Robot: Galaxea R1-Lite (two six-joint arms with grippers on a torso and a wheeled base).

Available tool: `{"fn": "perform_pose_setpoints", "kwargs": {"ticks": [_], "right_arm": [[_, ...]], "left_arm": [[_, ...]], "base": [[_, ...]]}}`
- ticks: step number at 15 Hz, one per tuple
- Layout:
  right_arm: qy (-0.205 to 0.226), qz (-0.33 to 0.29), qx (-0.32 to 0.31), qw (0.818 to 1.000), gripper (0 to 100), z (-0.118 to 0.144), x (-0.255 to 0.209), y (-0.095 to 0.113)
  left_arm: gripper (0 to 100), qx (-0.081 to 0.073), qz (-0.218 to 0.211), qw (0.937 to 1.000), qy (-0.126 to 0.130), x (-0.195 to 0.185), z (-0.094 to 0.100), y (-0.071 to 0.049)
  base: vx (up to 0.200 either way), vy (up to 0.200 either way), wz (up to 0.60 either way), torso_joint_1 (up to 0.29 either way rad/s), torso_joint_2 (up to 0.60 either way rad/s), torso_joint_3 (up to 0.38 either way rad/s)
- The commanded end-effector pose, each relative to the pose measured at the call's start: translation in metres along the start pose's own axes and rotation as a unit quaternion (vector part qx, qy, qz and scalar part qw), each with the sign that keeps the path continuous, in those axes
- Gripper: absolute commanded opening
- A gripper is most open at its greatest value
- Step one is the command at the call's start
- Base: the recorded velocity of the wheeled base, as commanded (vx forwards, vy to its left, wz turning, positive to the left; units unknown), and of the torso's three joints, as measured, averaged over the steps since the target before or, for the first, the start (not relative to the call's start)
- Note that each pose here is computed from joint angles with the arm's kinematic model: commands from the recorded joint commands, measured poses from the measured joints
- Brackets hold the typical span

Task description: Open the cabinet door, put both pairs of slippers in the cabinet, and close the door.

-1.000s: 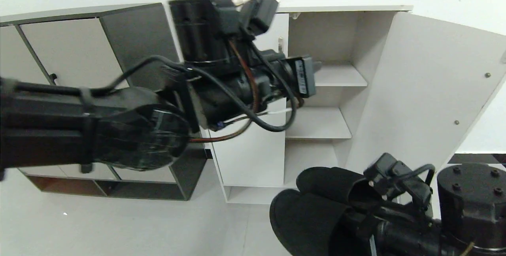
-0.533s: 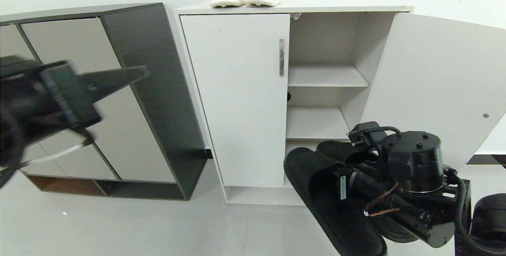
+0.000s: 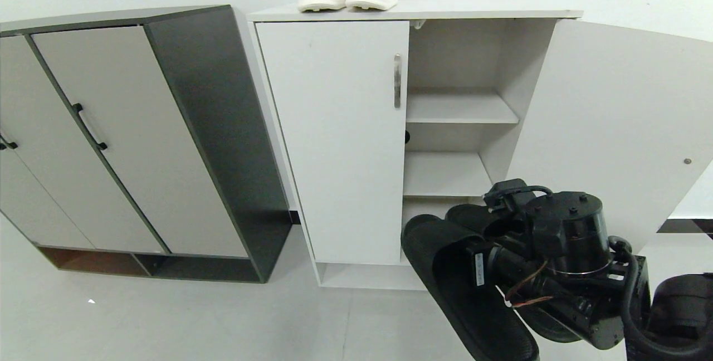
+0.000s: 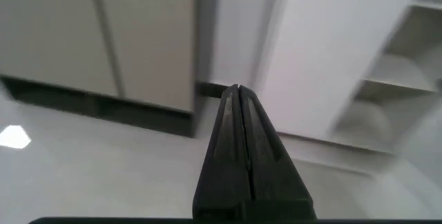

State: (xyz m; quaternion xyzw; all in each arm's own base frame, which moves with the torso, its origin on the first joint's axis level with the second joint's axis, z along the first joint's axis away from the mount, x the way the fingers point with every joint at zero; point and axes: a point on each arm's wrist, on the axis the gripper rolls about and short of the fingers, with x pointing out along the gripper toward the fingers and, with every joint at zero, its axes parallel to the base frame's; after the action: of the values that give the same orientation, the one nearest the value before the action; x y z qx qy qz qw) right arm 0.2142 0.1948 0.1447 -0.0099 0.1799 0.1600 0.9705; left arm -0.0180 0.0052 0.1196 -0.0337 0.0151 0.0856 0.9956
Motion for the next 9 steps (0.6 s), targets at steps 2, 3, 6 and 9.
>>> {"fn": "perform_pose_setpoints", "kwargs": {"ticks": [2, 3, 6, 9], "right_arm": [[0.005, 0.005, -0.003, 1.0, 0, -0.003, 0.0, 0.002], [0.006, 0.007, -0.004, 1.0, 0, -0.004, 0.0, 0.004], [0.01, 0.014, -0.009, 1.0, 0, -0.007, 0.001, 0.009], [-0.009, 0.003, -0.002, 1.0, 0, -0.003, 0.009, 0.015]], "left_arm": [[0, 0.032, -0.074, 0.9965, -0.019, -0.004, -0.044, -0.001], [0, 0.038, -0.089, 0.9952, -0.017, -0.004, -0.044, -0.002], [0, 0.044, -0.105, 0.9933, -0.016, -0.004, -0.044, -0.002], [0, 0.043, -0.105, 0.9934, -0.017, -0.004, -0.044, -0.002]], "base": [[0.0, 0.0, 0.0, 0.0, 0.0, 0.0], [0.0, 0.0, 0.0, 0.0, 0.0, 0.0], [0.0, 0.0, 0.0, 0.0, 0.0, 0.0], [0.0, 0.0, 0.0, 0.0, 0.0, 0.0]]}}
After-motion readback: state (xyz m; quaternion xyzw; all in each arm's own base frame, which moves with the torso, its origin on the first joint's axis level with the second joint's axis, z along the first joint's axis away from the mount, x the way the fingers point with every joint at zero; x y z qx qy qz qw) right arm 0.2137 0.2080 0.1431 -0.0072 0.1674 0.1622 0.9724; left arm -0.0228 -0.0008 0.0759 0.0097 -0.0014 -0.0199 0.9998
